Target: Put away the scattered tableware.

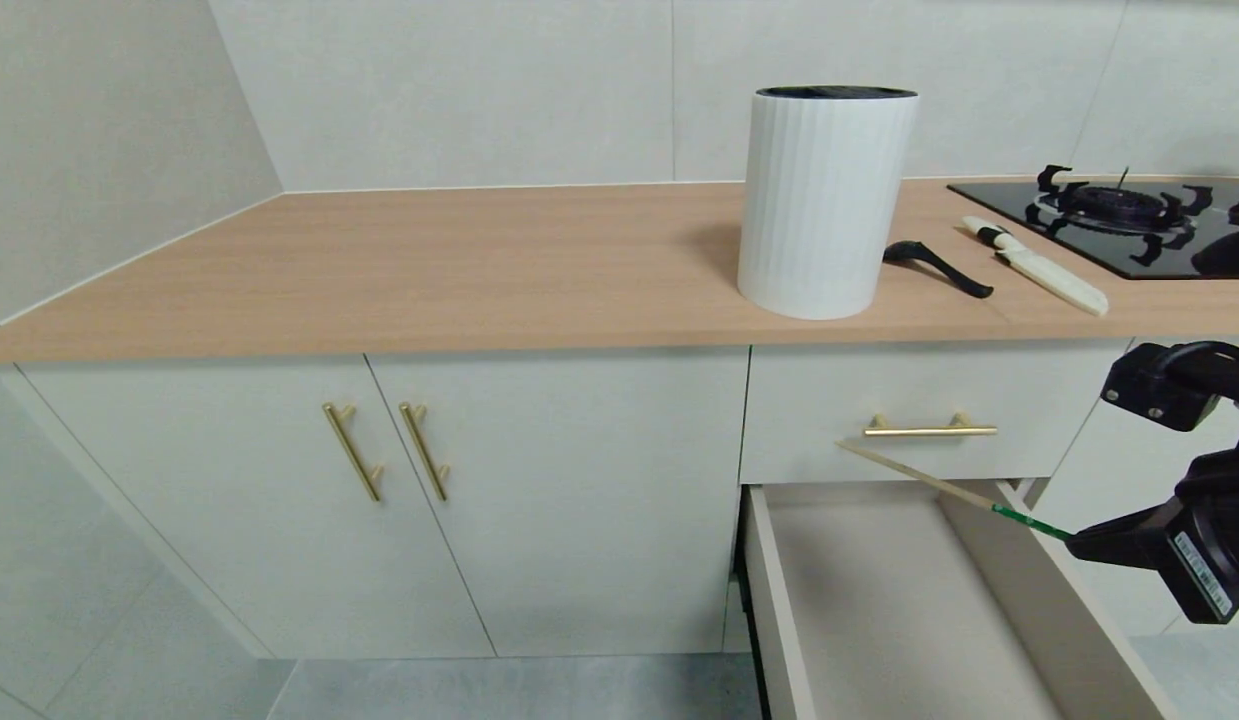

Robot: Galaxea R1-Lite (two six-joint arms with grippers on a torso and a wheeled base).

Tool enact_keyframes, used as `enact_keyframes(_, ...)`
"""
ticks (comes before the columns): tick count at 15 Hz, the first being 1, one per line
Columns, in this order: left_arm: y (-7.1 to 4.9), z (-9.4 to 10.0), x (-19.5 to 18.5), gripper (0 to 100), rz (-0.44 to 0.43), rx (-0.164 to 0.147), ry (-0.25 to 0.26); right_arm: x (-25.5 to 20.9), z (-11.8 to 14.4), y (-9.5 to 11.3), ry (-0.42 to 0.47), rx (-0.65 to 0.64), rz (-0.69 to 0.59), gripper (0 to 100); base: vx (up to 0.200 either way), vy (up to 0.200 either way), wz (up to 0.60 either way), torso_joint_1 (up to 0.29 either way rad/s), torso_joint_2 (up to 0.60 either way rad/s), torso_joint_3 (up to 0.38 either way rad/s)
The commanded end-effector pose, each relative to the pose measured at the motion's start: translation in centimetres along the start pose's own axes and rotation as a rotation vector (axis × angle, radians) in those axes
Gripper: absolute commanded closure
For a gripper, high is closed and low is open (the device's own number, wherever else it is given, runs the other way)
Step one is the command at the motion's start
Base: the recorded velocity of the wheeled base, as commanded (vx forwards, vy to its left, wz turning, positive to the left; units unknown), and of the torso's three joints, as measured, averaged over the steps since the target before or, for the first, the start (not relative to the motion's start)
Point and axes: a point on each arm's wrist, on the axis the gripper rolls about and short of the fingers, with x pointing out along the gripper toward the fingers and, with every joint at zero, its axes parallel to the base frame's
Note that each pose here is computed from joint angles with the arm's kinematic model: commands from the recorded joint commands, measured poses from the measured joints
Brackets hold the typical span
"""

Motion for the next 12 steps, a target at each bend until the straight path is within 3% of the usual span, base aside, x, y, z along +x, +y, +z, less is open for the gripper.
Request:
enact_keyframes(1,0.0,0.0,0.0,0,0.0,0.0,0.001,0.4,0.1,0.0,0.014,-0.001,0.005,100,0.0,0.0,0.0,-0.163,0.47,0.3)
enact_keyframes(7,0.0,0.0,0.0,0,0.0,0.0,0.001,1.2,0.1,0.0,0.04,-0.002,0.011,100,0.0,0.0,0.0,-0.126,0.43,0.295)
enact_keyframes(12,0.0,0.0,0.0,0,0.0,0.0,0.001,2.3,0.3,-0.1,0.075,-0.002,0.02,100,0.0,0.0,0.0,-0.016,0.06,0.042)
